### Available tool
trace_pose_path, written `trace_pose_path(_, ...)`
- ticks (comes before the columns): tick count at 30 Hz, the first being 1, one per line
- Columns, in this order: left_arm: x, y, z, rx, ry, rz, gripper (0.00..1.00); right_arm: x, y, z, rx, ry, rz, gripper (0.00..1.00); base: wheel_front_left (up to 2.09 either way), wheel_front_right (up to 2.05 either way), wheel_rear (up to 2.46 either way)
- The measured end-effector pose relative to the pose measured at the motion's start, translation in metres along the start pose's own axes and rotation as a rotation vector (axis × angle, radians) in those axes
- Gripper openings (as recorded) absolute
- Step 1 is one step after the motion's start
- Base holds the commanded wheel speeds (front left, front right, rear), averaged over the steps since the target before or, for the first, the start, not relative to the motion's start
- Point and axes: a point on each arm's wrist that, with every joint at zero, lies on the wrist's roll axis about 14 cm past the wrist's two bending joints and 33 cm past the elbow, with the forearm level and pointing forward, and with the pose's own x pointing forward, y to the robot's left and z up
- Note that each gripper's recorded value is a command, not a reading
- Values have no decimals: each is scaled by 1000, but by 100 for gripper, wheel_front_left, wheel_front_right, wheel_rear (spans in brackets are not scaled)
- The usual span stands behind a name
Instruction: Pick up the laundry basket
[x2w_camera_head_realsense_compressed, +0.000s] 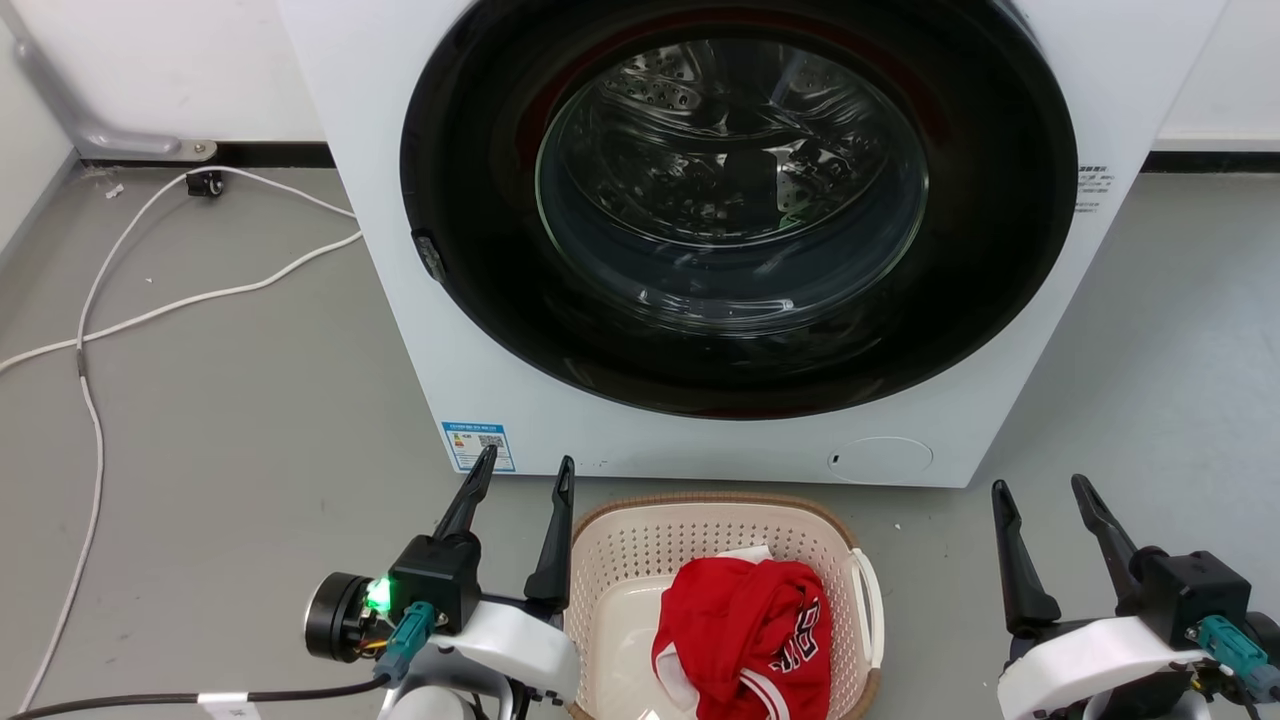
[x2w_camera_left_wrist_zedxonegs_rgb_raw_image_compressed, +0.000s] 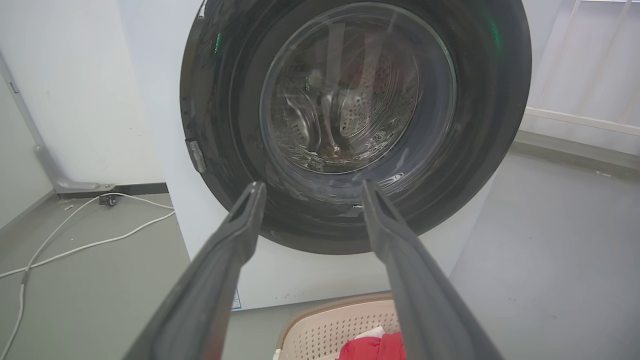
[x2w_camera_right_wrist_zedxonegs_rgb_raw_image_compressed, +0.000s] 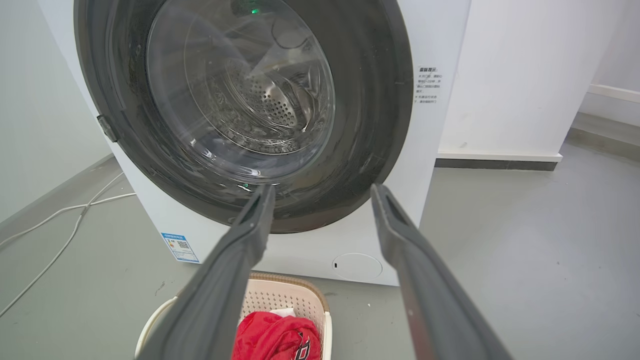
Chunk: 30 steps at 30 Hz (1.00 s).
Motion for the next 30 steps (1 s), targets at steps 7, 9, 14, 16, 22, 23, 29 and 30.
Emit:
trace_pose_path(7, 2, 1, -4, -2, 9, 1, 100, 2, -1, -4, 7, 9, -3, 100, 0, 0, 0)
trace_pose_path(9, 4, 0, -8, -4, 21, -4, 100, 3, -2, -8, 10, 20, -6, 100, 0, 0, 0)
trace_pose_path(14, 14, -2, -24, -10, 65, -16, 100, 14, -7, -19, 29, 57, -18, 100, 0, 0, 0)
trace_pose_path(16, 18, -2, -34, -21, 92, -16, 100, 18, -9, -28, 39, 81, -23, 100, 0, 0, 0)
trace_pose_path(22, 33, 1, -75, -46, 198, -15, 100, 32, -19, -65, 57, 187, -39, 100, 0, 0, 0)
trace_pose_path(23, 34, 1, -84, -50, 222, -16, 100, 34, -22, -73, 58, 207, -42, 100, 0, 0, 0)
trace_pose_path(29, 47, 7, -138, -75, 358, -11, 100, 47, -34, -125, 80, 342, -59, 100, 0, 0, 0)
trace_pose_path(30, 48, 8, -147, -80, 383, -11, 100, 48, -35, -134, 91, 361, -64, 100, 0, 0, 0)
